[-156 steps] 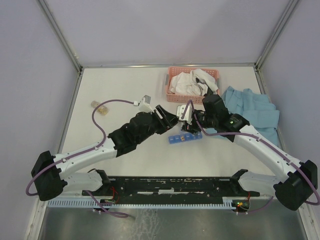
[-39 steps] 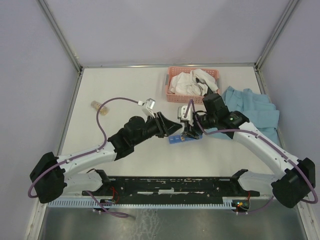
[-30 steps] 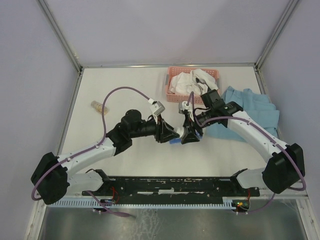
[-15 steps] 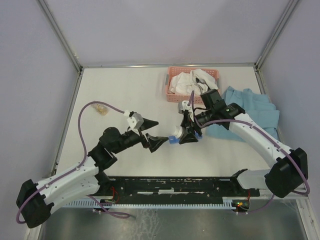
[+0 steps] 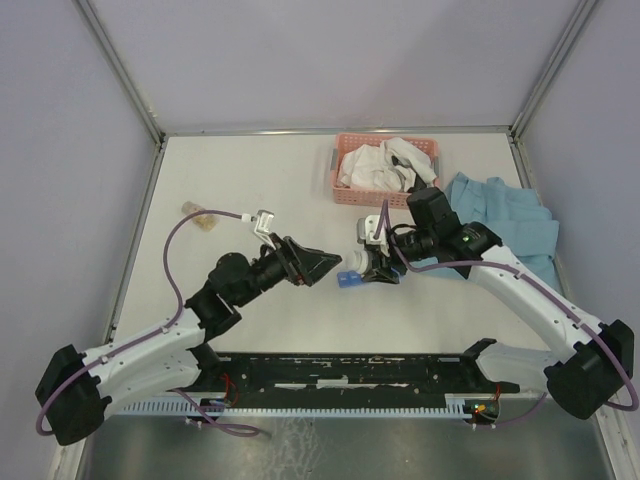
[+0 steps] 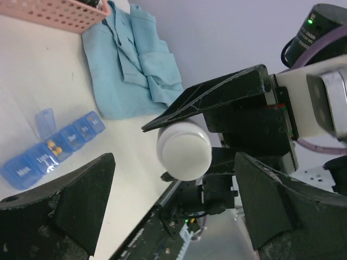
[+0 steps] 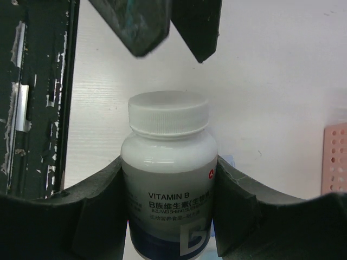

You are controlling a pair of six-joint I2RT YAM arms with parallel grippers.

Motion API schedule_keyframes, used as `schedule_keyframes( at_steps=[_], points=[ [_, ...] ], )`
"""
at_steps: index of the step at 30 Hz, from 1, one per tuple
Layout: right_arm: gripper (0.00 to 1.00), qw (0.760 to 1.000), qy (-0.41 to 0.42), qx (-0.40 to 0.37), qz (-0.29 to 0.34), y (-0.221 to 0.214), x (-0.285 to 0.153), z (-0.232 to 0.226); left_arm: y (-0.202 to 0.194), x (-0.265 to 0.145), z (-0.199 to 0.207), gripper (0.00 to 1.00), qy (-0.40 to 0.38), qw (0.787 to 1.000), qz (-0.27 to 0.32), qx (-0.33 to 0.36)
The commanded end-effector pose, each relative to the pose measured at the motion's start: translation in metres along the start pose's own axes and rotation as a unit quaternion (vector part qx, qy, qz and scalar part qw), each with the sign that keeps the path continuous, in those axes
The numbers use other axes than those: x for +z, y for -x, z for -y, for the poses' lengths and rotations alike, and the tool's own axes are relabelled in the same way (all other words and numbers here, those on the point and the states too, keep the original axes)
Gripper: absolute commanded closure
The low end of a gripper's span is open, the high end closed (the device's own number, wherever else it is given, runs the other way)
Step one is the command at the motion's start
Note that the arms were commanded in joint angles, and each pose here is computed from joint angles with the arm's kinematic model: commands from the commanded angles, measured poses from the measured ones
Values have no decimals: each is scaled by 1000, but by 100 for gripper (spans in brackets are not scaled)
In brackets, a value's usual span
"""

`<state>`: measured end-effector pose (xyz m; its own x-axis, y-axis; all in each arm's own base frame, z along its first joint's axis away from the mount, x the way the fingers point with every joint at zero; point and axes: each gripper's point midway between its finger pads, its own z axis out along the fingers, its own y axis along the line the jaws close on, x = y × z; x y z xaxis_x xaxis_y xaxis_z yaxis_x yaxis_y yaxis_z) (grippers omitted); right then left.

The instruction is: Sort the pills into containers

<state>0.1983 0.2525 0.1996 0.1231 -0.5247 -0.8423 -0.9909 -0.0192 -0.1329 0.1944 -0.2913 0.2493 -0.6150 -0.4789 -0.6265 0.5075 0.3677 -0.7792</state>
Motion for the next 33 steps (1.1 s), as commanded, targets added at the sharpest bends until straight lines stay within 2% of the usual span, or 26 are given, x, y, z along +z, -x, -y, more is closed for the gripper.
schedule_keyframes(
  at_steps=[1,12,17,28,33],
  points=[
    [99,998,-43,-52,-6,7,0,18,22,20,14,3,56,994,48,-86],
    [99,998,-41,-51,-14,4,3,18,9,41,5,15,95,990,29,-102],
    [99,998,-41,-50,-16,3,4,19,2,48,19,20,76,991,8,-106],
    [99,998,-40,-47,-21,0,5,20,-9,51,29,44,60,992,-17,-106],
    [99,998,-41,-40,-24,0,6,21,-13,51,26,43,68,992,-27,-100]
  ],
)
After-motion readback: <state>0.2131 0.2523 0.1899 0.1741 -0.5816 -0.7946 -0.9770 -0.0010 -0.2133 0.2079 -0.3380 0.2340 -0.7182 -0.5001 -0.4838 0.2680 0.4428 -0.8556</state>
